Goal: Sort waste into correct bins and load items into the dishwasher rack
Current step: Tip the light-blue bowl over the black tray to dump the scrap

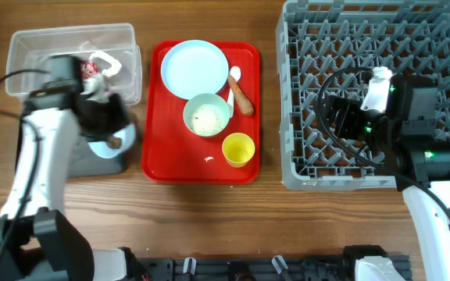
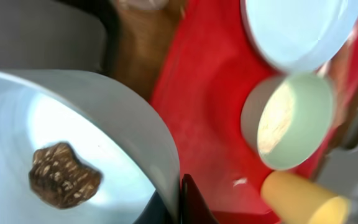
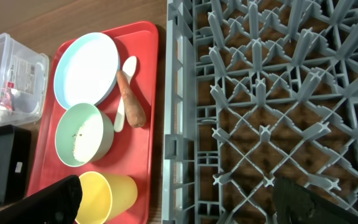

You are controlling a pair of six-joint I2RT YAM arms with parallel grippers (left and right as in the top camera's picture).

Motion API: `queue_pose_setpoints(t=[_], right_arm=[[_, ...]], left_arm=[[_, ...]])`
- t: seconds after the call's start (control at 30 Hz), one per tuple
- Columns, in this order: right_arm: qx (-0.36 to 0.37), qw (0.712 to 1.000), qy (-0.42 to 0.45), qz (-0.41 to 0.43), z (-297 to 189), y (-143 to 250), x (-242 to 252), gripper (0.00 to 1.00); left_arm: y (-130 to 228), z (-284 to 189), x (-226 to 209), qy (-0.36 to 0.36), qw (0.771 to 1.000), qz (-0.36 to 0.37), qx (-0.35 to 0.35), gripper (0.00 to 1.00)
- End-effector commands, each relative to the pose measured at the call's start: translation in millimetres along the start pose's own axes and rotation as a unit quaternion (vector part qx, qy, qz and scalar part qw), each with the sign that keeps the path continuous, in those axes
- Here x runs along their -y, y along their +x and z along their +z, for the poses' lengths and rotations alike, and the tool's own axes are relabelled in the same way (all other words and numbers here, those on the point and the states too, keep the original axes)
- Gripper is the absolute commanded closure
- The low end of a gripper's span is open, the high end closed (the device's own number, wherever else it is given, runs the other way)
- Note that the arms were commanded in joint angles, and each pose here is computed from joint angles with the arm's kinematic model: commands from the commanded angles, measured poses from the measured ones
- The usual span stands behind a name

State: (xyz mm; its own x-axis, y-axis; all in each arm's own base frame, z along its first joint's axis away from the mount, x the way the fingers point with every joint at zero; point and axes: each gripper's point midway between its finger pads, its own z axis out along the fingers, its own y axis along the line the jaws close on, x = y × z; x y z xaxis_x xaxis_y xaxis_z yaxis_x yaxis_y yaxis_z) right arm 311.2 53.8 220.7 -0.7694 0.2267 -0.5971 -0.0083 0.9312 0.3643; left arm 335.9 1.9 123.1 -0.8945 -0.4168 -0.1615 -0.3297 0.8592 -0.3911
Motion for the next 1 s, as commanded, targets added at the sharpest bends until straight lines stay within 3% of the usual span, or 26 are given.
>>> queue_pose_setpoints(t=[0.0,0.23,0.33,0.53,0.73,0.97], right_arm=[[0.002,1.000,-0.011,-0.001,-2,-4,-7,0.00],[0.003,1.000,-0.011,-0.002,-2,-5,-7,0.00],[0.002,1.000,-0.011,-0.001,-2,-4,-7,0.00],[0.002,1.000,-0.011,-0.002,-2,-4,-7,0.00],[0.002,1.000,-0.011,-0.001,-2,-4,-7,0.00],[0.002,1.000,-0.011,-0.002,-2,-4,-7,0.00]], left_arm=[[-17,-22,3,0.118,0.993,0.011,0.020,0.96],[-39,-39,-28,0.257,0.965,-0.033,0.047,0.96],[-47,-47,-34,0.330,0.941,-0.054,0.058,0.96],[-64,-71,-51,0.466,0.872,-0.125,0.086,0.96],[-71,-91,-58,0.523,0.833,-0.150,0.105,0.96],[-72,-93,-56,0.530,0.826,-0.161,0.099,0.96]])
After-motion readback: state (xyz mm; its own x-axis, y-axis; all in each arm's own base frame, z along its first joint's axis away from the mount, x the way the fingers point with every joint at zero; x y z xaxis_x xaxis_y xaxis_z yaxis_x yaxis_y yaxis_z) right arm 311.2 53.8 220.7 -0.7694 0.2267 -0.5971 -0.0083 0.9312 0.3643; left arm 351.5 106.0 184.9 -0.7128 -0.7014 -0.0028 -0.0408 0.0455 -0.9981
